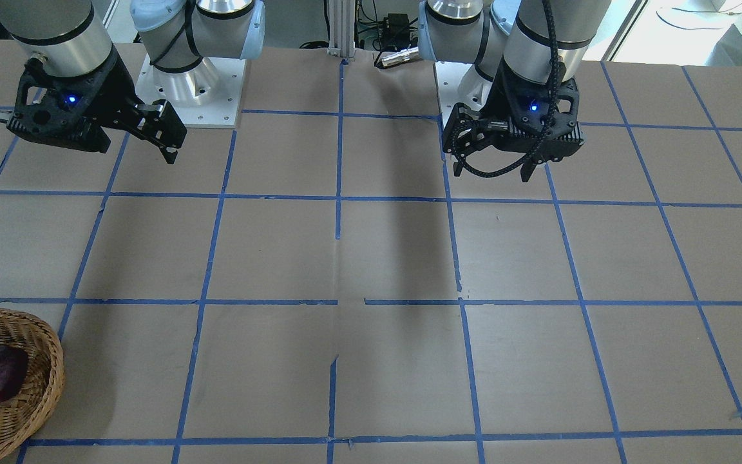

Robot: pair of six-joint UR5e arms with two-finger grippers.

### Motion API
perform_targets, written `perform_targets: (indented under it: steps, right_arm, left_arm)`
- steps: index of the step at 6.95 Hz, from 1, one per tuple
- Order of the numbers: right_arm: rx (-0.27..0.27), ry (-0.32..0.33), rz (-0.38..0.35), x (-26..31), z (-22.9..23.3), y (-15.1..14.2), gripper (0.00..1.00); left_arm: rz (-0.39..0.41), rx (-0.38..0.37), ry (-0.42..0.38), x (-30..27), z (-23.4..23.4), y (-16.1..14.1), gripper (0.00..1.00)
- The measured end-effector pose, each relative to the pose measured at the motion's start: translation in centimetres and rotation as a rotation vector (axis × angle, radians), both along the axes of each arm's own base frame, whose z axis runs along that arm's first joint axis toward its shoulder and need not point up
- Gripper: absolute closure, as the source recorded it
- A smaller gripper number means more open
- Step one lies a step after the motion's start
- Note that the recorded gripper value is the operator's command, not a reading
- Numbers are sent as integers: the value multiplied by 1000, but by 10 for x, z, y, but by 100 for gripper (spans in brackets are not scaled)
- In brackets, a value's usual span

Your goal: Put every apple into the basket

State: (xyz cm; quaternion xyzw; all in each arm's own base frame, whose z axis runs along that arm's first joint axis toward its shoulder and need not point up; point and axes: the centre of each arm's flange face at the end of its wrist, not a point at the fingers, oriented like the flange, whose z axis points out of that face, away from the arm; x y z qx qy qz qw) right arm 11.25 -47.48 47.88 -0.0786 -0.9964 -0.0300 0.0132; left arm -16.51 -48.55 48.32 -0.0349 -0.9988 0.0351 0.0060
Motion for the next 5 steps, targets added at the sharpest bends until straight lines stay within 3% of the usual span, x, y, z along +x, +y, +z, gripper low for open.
perform_targets:
  steps: [5]
  right_arm:
    - [0, -14, -4, 2, 16, 20, 0]
  left_arm:
    - [0, -1, 0, 0, 1, 0, 0]
